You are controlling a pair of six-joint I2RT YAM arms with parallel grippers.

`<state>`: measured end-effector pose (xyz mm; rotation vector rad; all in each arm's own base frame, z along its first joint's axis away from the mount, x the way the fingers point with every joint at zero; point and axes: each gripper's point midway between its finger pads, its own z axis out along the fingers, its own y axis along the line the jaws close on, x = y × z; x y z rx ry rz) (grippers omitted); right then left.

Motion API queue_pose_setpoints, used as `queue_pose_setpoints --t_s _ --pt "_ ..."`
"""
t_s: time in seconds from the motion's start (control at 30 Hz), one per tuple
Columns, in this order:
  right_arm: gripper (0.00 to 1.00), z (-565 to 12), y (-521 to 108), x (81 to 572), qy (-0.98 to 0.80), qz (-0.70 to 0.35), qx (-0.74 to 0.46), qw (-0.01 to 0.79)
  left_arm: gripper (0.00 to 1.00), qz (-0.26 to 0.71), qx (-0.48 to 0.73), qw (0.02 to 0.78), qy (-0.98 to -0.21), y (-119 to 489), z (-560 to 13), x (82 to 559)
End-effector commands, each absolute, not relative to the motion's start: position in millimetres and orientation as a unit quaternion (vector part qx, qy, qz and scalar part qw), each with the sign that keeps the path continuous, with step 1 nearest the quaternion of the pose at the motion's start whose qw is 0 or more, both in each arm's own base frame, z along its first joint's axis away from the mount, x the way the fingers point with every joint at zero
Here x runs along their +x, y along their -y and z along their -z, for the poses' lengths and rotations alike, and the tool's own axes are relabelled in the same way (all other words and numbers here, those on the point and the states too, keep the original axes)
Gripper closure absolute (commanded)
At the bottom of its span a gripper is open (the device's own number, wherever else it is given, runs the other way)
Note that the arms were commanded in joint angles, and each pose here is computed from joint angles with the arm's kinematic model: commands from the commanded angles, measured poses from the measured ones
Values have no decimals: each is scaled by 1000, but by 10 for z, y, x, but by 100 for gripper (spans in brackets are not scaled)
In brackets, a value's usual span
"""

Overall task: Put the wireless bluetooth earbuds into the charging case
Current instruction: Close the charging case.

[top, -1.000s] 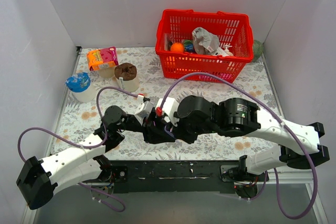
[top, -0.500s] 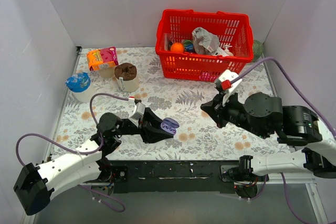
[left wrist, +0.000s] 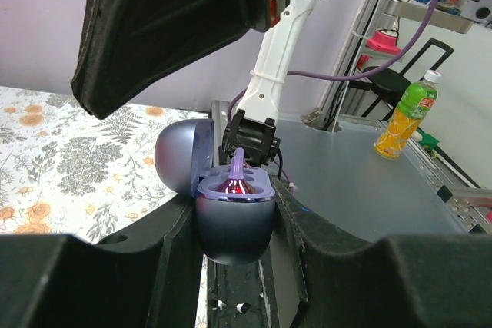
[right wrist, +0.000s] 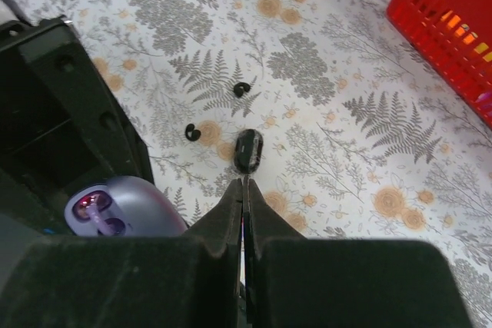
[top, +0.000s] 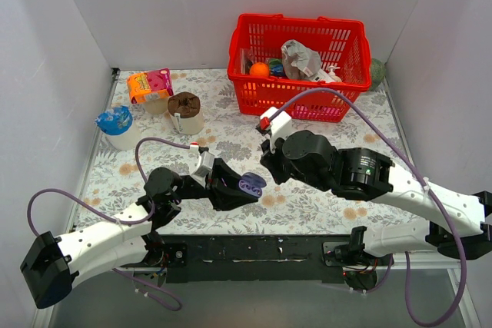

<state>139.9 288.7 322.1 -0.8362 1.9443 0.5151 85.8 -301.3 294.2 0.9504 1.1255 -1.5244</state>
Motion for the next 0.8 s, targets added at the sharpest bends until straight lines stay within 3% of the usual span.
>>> queue_pose_setpoints --t_s 0.0,0.33,0.77 --pt "97 -3473 -3052 1247 -762 -290 -342 466 100 627 390 514 -436 2996 -3136 836" --pt "97 -3343 -3223 979 -751 -335 -395 410 100 621 385 525 -437 2991 -3166 870" --pt "97 -3292 -3228 897 -751 -352 -395 394 100 613 370 536 -448 2989 -3151 948"
